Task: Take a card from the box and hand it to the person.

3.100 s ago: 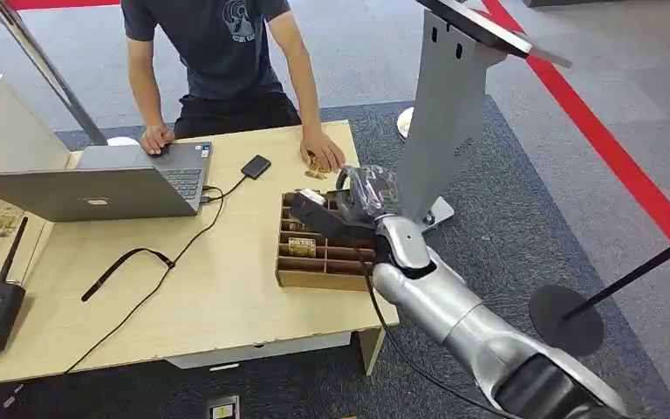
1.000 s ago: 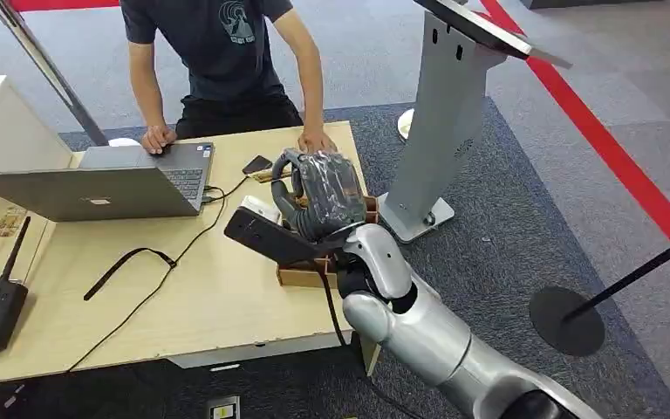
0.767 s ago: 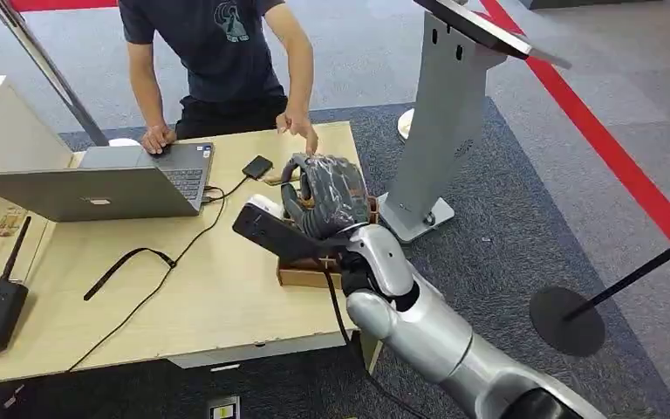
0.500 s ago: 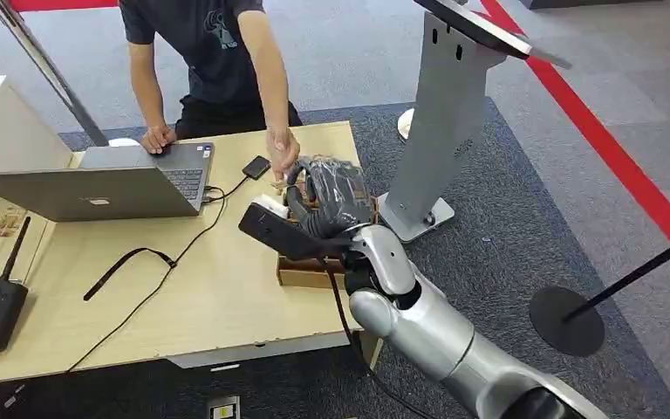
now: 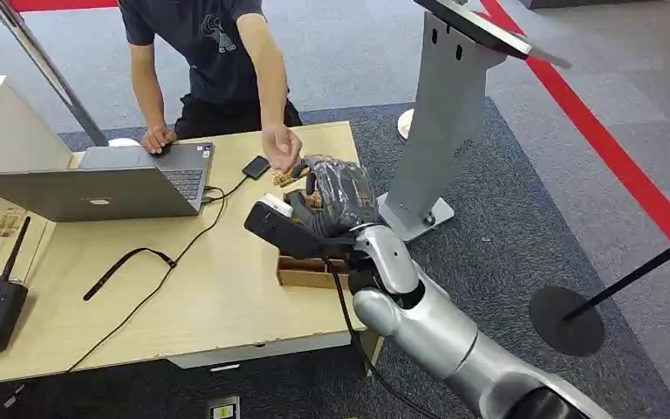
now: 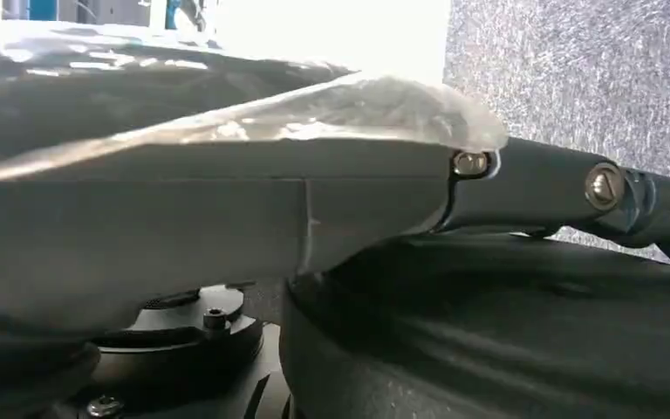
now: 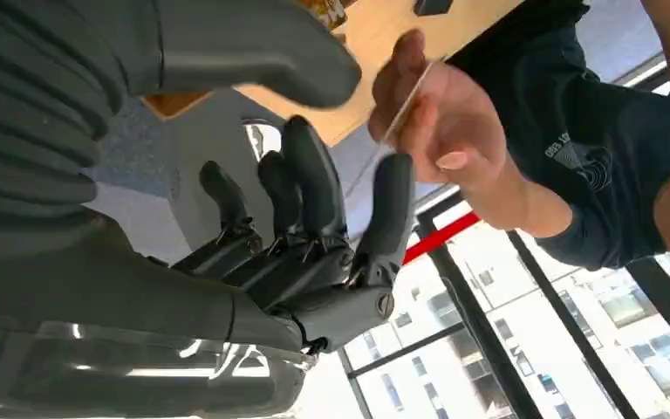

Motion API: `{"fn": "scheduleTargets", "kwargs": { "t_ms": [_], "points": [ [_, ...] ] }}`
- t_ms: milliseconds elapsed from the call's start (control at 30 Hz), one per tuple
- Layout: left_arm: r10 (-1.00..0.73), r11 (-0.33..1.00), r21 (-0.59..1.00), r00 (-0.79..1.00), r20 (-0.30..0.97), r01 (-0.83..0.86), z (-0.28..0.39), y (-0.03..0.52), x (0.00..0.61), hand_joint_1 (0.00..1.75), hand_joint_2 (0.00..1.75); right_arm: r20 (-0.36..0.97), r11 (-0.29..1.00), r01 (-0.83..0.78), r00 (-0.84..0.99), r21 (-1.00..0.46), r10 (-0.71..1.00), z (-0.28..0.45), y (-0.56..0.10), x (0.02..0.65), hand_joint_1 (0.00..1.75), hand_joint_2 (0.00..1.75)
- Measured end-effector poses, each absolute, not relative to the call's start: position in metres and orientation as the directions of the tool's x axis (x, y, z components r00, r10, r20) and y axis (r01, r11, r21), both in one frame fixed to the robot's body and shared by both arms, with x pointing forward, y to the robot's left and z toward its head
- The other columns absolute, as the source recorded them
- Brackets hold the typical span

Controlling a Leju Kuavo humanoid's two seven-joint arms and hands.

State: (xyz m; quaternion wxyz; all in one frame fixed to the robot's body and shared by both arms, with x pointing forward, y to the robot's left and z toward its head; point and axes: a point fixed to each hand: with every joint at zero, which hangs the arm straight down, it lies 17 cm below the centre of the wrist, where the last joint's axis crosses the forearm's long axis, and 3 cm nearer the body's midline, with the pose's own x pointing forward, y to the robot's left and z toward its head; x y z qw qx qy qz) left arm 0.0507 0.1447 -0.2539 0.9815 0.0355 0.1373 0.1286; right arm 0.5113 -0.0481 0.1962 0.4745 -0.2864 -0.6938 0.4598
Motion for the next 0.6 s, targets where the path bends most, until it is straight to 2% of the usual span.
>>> {"fn": "scheduleTargets", "kwargs": {
  "t_ms": [167, 433, 600],
  "points": [
    [0.273, 0.961, 0.114, 0.925, -0.263, -0.251, -0.254, 0.146, 0.05, 0.0, 1.75, 0.482, 0.468, -0.135, -0.383, -0.873, 0.788, 0.185, -0.041, 0.506, 0.0, 1.75],
    [0.289, 0.956, 0.127, 0.918, -0.27, -0.264, -0.253, 0.145, 0.048, 0.0, 1.75, 0.747, 0.661, -0.347, -0.316, -0.665, 0.585, 0.171, -0.025, 0.485, 0.0, 1.75],
    [0.297, 0.954, 0.134, 0.914, -0.275, -0.27, -0.252, 0.144, 0.047, 0.0, 1.75, 0.841, 0.737, -0.405, -0.26, -0.54, 0.474, 0.172, -0.022, 0.47, 0.0, 1.75]
  ]
}}
